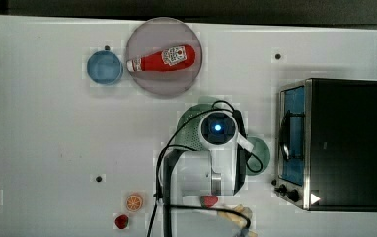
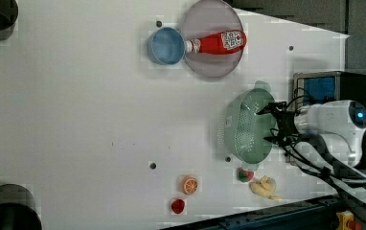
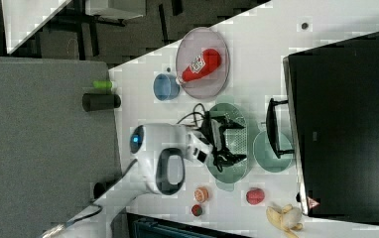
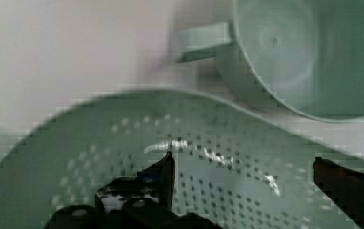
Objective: Drag strainer left to right.
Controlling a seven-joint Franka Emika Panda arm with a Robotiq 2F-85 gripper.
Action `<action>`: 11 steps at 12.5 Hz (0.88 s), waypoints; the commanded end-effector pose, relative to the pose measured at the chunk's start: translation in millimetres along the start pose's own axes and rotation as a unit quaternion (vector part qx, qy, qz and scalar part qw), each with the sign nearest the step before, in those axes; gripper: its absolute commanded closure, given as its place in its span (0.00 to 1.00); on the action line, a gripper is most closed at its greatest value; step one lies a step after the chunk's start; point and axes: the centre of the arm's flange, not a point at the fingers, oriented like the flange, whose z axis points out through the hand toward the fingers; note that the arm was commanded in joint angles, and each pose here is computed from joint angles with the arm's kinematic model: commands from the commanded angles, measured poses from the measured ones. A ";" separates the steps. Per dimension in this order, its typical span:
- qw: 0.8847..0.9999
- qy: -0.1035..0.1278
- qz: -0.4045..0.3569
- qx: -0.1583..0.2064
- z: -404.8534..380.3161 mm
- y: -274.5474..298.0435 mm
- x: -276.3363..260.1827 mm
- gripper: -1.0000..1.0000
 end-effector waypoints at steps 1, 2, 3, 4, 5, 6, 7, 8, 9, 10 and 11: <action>0.989 0.022 -0.127 0.076 -125.6 -11.0 3.9 0.00; 0.988 0.020 -0.133 0.074 -158.1 -4.8 2.7 0.00; 0.989 0.013 -0.133 0.070 -189.5 3.4 1.8 0.00; 0.989 0.000 -0.131 0.065 -219.0 12.8 0.2 0.00; 0.989 -0.012 -0.137 0.062 -248.1 22.1 -1.6 0.00; 0.985 -0.018 -0.159 0.066 -277.6 29.6 -2.8 0.00; 0.978 -0.017 -0.197 0.066 -303.5 37.2 -2.8 0.00; 0.969 -0.013 -0.239 0.067 -327.0 43.8 -2.0 0.00; 0.960 -0.009 -0.271 0.069 -347.2 49.0 -0.1 0.00; 0.958 -0.012 -0.280 0.065 -361.5 54.8 1.4 0.00; 0.958 -0.016 -0.280 0.068 -375.7 58.6 0.4 0.00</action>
